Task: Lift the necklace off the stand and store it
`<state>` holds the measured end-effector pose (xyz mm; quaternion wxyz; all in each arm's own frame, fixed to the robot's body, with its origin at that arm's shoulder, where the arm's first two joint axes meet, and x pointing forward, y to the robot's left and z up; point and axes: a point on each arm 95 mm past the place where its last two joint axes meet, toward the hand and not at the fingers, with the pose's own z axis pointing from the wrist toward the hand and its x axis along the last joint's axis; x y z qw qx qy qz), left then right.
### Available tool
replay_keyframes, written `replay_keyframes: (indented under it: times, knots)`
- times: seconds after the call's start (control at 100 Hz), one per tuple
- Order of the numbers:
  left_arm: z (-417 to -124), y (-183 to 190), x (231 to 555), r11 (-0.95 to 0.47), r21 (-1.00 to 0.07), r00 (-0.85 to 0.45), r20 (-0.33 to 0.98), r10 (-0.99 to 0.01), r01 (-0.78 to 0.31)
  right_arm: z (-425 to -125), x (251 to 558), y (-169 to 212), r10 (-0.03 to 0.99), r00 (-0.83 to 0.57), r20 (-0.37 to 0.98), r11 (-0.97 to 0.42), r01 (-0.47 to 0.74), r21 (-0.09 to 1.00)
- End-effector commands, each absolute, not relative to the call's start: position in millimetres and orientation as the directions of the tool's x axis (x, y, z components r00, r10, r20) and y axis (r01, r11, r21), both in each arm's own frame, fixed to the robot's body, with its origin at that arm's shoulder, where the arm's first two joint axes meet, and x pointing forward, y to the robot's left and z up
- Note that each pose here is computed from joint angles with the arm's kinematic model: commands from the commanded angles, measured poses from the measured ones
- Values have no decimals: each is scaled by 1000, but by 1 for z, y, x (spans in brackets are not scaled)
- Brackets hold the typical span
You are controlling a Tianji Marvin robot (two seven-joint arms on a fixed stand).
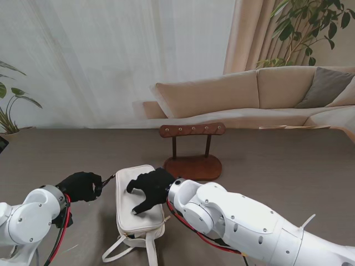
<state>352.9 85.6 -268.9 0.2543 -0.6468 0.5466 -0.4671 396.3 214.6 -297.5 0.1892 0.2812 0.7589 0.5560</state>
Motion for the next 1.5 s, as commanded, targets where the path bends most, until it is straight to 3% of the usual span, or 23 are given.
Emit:
replay_keyframes:
  times: [0.0, 0.78, 1.49]
  knots:
    - [-273, 87, 349, -275, -825, -21, 327, -945, -494, -315, 396, 204, 654, -756, 23, 269, 261, 927]
    - [-255, 92, 299, -249, -801, -58, 332, -941, -544, -322, 408, 193, 711, -703, -1, 306, 309, 901]
    - [-236, 24, 249, -119, -763, -288, 378, -880, -636, -337, 409, 211, 732, -681, 10, 313, 350, 883]
